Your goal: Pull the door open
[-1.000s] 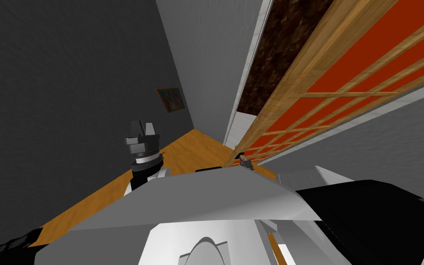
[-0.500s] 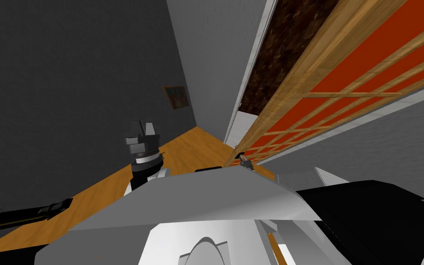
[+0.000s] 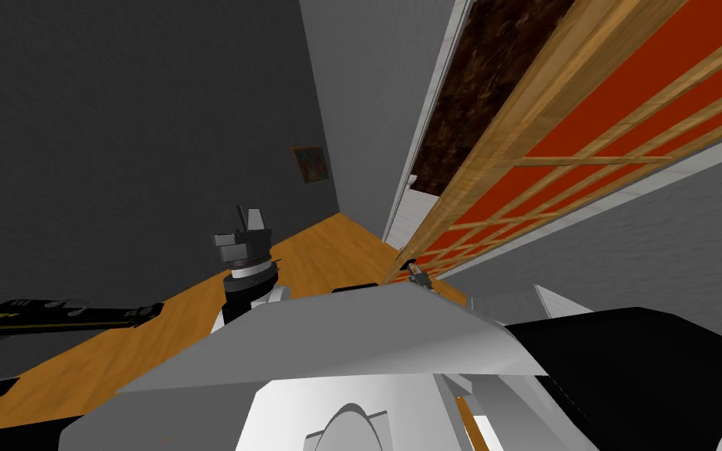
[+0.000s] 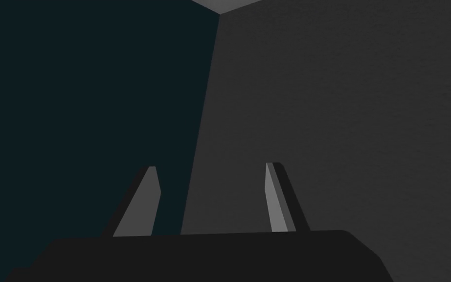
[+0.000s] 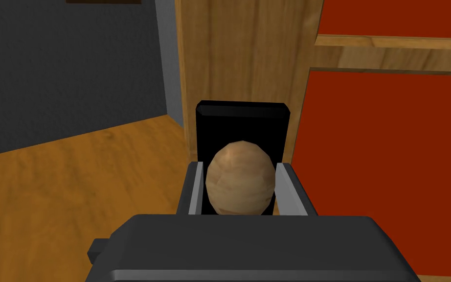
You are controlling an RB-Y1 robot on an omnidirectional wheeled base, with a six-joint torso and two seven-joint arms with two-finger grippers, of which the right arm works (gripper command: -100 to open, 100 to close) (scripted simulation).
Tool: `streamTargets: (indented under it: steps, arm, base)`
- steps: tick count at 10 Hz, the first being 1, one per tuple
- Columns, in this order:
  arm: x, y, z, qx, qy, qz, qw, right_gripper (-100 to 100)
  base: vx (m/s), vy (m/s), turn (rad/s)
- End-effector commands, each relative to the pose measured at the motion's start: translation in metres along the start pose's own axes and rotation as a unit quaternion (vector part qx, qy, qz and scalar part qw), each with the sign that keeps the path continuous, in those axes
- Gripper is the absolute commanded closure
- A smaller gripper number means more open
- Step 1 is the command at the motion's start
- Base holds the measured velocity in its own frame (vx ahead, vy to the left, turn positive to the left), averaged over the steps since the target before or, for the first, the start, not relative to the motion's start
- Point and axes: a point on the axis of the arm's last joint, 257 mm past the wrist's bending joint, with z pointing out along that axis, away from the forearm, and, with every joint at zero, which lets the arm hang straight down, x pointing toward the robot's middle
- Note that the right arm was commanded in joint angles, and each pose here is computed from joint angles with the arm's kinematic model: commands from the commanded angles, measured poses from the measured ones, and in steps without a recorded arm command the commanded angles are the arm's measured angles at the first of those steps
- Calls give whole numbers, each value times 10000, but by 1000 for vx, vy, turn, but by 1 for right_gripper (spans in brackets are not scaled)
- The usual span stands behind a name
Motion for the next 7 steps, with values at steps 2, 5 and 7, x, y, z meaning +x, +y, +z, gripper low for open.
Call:
streamTargets:
  steps: [2, 5, 7]
  arm:
    - [9, 0, -4, 46, 15, 4, 10000, 100]
    - [-6, -13, 12, 77, -7, 9, 10000, 100]
    - [-4, -11, 26, 103, -2, 8, 9999, 100]
  base:
    - [-201, -57, 114]
    - [-133, -31, 104]
    - [-197, -61, 119]
